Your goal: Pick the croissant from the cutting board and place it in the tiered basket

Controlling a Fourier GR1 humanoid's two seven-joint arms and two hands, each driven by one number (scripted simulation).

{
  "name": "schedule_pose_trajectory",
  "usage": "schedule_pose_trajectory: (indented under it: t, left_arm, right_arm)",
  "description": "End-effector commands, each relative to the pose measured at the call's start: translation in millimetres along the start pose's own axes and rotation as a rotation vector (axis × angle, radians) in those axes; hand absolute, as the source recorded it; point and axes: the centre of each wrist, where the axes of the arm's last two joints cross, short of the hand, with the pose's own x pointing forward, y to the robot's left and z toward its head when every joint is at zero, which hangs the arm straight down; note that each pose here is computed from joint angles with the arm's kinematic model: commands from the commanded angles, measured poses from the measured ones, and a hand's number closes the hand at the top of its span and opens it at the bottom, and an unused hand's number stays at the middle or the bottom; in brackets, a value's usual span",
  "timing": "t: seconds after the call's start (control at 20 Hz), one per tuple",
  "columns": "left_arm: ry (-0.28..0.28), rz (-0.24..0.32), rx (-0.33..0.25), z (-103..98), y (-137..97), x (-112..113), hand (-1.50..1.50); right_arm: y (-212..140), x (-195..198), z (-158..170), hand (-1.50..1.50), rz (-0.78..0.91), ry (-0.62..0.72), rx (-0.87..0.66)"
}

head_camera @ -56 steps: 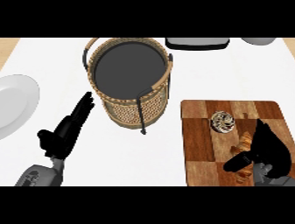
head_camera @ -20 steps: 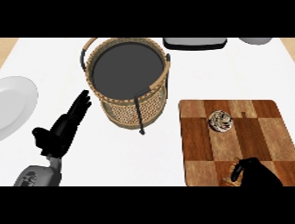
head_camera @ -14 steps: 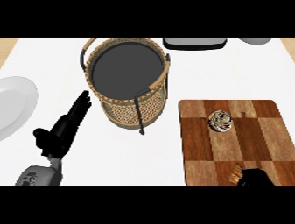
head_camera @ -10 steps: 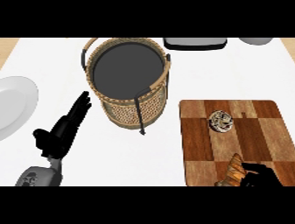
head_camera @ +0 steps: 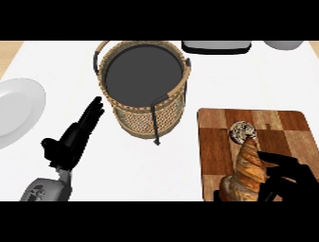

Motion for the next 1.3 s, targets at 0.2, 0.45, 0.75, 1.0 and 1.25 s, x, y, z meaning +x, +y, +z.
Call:
schedule_pose_trajectory:
  t: [0.2,0.45,0.75,1.0,1.25]
  left_arm:
    - [-0.007,0.001,-0.017,-3.2,-5.0,6.2,0.0]
    - [0.007,-0.005,-0.028,-4.1,-4.3,-5.6,0.0]
    - [-0.018,-0.015,-0.043,-14.4,4.7,3.9,0.0]
    - [-0.015,-0.01,-0.054,-12.3,-7.3,-10.3,0.0]
    - [-0.023,0.008,-0.037,-20.1,-3.4,-0.2,0.0]
  right_arm:
    - [1.2,50.8,-39.1,1.5,-0.042,0.09,-0.003]
    - [13.3,83.3,-83.9,1.5,-0.086,0.107,0.006]
    - [46.4,121.3,-134.1,1.5,-0.038,0.124,0.113]
    - [66.8,158.6,-161.6,1.5,-0.051,0.113,0.151]
    - [102.9,167.2,-181.1,1.5,-0.058,0.132,0.17]
